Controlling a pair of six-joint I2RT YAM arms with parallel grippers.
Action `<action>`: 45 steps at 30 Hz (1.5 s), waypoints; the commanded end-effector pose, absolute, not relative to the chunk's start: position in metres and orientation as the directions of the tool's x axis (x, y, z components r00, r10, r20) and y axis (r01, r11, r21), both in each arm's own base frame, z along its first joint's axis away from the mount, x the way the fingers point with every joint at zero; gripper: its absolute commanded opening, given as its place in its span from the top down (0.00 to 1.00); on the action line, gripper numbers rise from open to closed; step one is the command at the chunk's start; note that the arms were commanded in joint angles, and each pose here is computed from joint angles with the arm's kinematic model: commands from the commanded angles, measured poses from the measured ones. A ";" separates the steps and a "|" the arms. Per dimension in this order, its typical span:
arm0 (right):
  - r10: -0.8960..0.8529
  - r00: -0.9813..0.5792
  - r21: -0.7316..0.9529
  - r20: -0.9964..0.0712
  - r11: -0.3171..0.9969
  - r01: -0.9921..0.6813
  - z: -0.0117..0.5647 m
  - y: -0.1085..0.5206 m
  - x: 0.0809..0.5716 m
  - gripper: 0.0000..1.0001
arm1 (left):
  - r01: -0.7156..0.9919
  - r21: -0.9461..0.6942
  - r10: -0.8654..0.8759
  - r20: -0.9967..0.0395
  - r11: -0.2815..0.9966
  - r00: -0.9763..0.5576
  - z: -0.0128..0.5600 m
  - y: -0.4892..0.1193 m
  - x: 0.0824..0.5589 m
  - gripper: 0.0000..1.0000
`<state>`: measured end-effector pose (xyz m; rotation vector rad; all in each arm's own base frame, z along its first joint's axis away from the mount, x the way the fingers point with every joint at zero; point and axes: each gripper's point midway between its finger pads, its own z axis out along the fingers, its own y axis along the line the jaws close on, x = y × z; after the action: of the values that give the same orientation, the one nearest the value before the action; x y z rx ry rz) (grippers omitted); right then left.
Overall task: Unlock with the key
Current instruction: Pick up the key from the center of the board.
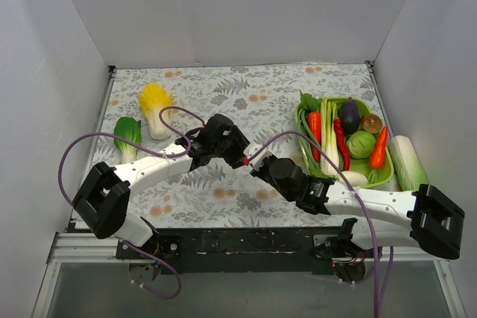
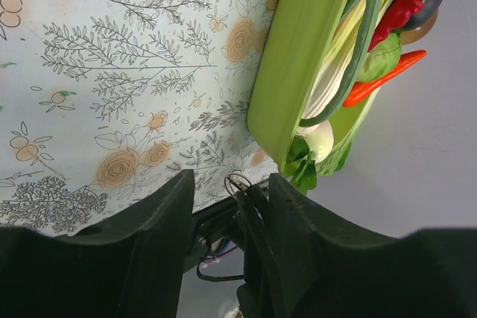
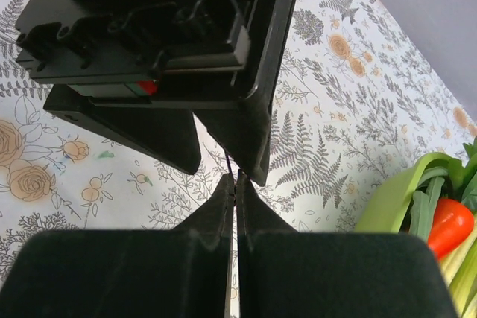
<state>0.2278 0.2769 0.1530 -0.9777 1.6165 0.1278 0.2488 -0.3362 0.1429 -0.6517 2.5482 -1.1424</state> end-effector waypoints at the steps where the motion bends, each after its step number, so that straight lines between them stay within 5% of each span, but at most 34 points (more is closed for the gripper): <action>1: -0.438 0.107 -0.414 -0.893 0.704 -0.577 0.197 0.288 0.236 0.99 | -0.269 -0.782 -0.506 -0.068 0.562 -0.860 0.156 -0.333 0.244 0.62; 3: -0.435 0.113 -0.414 -0.894 0.701 -0.581 0.197 0.292 0.234 0.99 | -0.273 -0.783 -0.511 -0.066 0.559 -0.857 0.155 -0.333 0.243 0.74; 12: -0.459 0.133 -0.450 -0.879 0.702 -0.552 0.196 0.291 0.229 0.99 | -0.289 -0.773 -0.532 -0.073 0.565 -0.843 0.150 -0.327 0.244 0.99; 26: -0.528 0.302 -0.602 -0.794 0.609 -0.517 0.198 0.302 0.205 0.98 | -0.321 -0.723 -0.523 -0.065 0.611 -0.850 0.124 -0.326 0.248 1.00; 28: -0.550 0.308 -0.623 -0.776 0.594 -0.510 0.195 0.305 0.205 0.91 | -0.326 -0.716 -0.513 -0.053 0.618 -0.857 0.116 -0.327 0.248 1.00; 35: -0.539 0.236 -0.569 -0.809 0.613 -0.548 0.187 0.301 0.201 0.45 | -0.284 -0.733 -0.551 -0.146 0.618 -0.821 0.123 -0.314 0.268 1.00; 40: -0.486 0.086 -0.428 -0.870 0.657 -0.620 0.172 0.270 0.187 0.38 | -0.197 -0.667 -0.540 -0.357 0.719 -0.763 0.139 -0.274 0.291 1.00; 45: -0.269 -0.017 -0.172 -0.963 0.663 -0.728 0.199 0.268 0.171 0.29 | 0.213 -0.666 -0.315 -0.579 0.715 -0.752 0.180 -0.287 0.281 1.00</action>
<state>0.1834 0.2661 0.1803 -0.9522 1.5272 0.1864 0.2842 -0.2814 0.1266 -0.5241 2.4255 -0.8836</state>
